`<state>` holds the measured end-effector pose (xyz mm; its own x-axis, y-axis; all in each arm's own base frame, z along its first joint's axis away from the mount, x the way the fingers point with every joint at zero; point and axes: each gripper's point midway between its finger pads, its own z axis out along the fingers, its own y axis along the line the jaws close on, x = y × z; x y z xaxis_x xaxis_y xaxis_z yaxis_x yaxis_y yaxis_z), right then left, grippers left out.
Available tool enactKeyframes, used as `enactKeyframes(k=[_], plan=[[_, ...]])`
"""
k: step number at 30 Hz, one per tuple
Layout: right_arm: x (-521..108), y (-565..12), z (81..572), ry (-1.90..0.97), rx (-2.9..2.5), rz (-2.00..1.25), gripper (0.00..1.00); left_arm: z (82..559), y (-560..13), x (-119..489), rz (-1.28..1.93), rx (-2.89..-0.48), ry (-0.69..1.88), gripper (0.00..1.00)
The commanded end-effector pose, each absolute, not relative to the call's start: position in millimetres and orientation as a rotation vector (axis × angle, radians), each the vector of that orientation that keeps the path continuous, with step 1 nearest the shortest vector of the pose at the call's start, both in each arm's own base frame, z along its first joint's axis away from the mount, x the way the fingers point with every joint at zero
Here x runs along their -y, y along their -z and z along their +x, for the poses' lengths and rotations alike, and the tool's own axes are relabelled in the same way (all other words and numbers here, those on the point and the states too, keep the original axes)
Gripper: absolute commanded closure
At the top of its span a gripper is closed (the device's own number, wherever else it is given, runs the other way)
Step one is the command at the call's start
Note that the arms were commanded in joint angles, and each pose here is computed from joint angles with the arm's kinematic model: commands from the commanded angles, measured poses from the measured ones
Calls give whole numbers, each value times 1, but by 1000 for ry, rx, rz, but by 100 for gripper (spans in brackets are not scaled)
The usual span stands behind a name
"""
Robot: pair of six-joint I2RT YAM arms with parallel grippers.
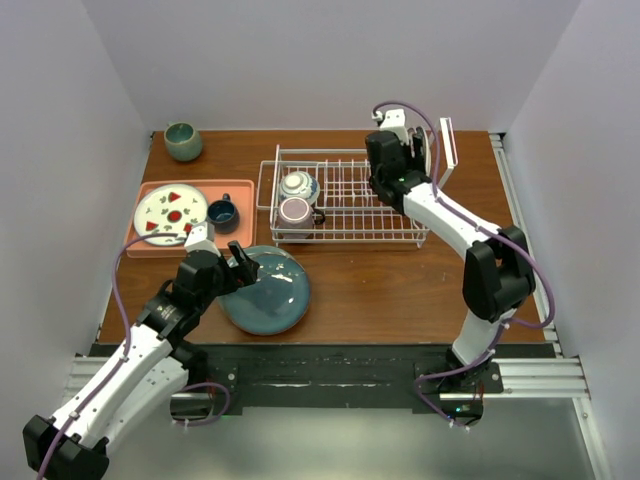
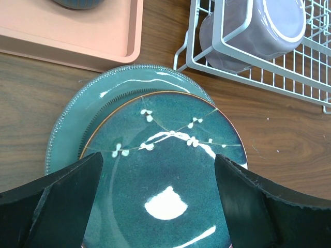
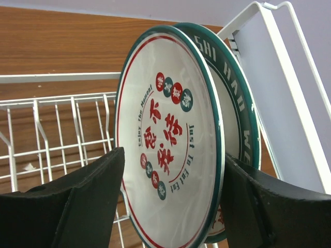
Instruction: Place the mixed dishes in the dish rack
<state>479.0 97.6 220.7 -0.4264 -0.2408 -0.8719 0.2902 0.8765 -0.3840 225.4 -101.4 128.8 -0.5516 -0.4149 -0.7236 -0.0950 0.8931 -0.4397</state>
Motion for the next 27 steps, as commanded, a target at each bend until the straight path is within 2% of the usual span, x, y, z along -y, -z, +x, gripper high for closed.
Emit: enactKeyframes(k=[1,16,18,19,20,27], plan=[[-87,-279,471,519,-1816,185,25,231,-143,105,-348,-2090,463,5],[-91,-330,437,299,-1819,228,15,231,-147,105,-351,-2083,471,5],[-96,-337,429,221,-1823,228,12,230,-146,104,-353,-2087,467,5],[-99,-337,426,192,-1827,222,3,230,-147,104,-353,-2085,468,5],[-108,-338,424,129,-1839,188,1,230,-148,104,-356,-2083,469,5],[-170,-338,386,-332,-1885,-18,1,230,-147,104,-366,-2085,468,5]])
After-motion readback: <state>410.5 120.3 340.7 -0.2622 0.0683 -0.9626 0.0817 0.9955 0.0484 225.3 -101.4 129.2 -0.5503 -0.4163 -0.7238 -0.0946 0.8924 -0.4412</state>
